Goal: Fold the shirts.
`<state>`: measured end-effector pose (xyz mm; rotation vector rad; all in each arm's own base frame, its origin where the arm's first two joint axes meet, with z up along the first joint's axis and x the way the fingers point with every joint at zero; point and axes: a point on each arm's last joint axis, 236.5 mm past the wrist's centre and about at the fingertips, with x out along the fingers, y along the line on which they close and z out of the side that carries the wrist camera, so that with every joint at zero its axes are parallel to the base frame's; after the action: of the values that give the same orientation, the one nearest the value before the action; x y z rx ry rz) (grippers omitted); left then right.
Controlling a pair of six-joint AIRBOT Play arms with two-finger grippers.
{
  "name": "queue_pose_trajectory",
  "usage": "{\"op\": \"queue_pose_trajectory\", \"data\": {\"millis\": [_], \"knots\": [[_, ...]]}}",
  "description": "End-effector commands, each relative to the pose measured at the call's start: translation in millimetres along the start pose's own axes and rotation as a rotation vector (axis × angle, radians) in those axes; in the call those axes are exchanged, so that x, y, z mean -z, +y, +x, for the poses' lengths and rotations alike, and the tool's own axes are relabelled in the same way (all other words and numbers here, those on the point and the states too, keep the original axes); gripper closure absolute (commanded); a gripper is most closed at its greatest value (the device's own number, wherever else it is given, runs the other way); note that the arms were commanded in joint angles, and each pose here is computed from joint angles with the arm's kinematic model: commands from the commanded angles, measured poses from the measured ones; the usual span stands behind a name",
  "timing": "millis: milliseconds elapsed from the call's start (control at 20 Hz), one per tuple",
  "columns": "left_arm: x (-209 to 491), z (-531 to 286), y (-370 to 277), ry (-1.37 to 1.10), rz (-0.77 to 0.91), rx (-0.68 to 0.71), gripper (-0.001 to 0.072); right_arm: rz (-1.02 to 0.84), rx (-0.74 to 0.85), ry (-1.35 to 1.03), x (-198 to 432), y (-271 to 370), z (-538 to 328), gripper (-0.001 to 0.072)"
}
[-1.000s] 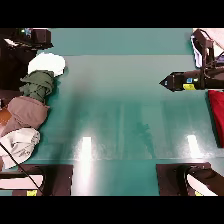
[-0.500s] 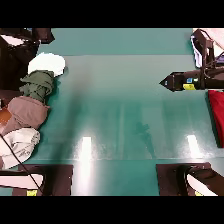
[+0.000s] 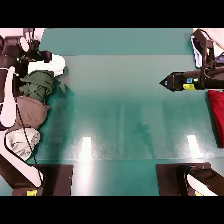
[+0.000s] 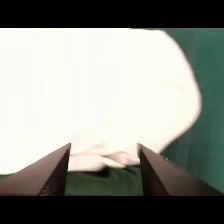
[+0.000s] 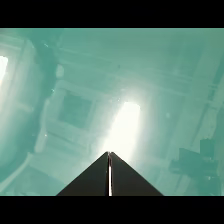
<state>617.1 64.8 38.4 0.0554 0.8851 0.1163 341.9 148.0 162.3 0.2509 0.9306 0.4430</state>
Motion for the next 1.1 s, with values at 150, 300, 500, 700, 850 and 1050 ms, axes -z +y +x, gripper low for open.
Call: {"op": "queue_pose_trajectory", "data": {"millis": [150,300,500,700,850,1050], "knots": [[-0.1,44.5,27.6,-0.062,0.011,-0.053,0.0202,-0.001,-0.001,0.001,0.2,0.6,-0.3,0.0689],[-11.1,43.7,28.0,-0.109,0.013,-0.055,0.0206,0.0,-0.001,0.001,0.3,0.7,-0.3,0.0689],[-1.1,54.3,25.4,-0.082,0.009,-0.048,0.0211,0.008,-0.002,0.027,6.5,0.9,-0.4,0.0689],[10.1,59.8,21.7,-0.036,-0.005,-0.033,0.0559,0.033,-0.001,0.03,7.2,0.8,-0.4,0.069],[-13.4,33.3,14.9,-0.063,-0.056,0.009,0.0684,0.033,-0.001,0.014,3.3,0.6,-0.3,0.069],[-103.3,-81.4,-14.6,-0.346,-0.147,0.175,0.0684,0.02,-0.006,-0.093,-25.3,5.7,-9.9,0.069]]}}
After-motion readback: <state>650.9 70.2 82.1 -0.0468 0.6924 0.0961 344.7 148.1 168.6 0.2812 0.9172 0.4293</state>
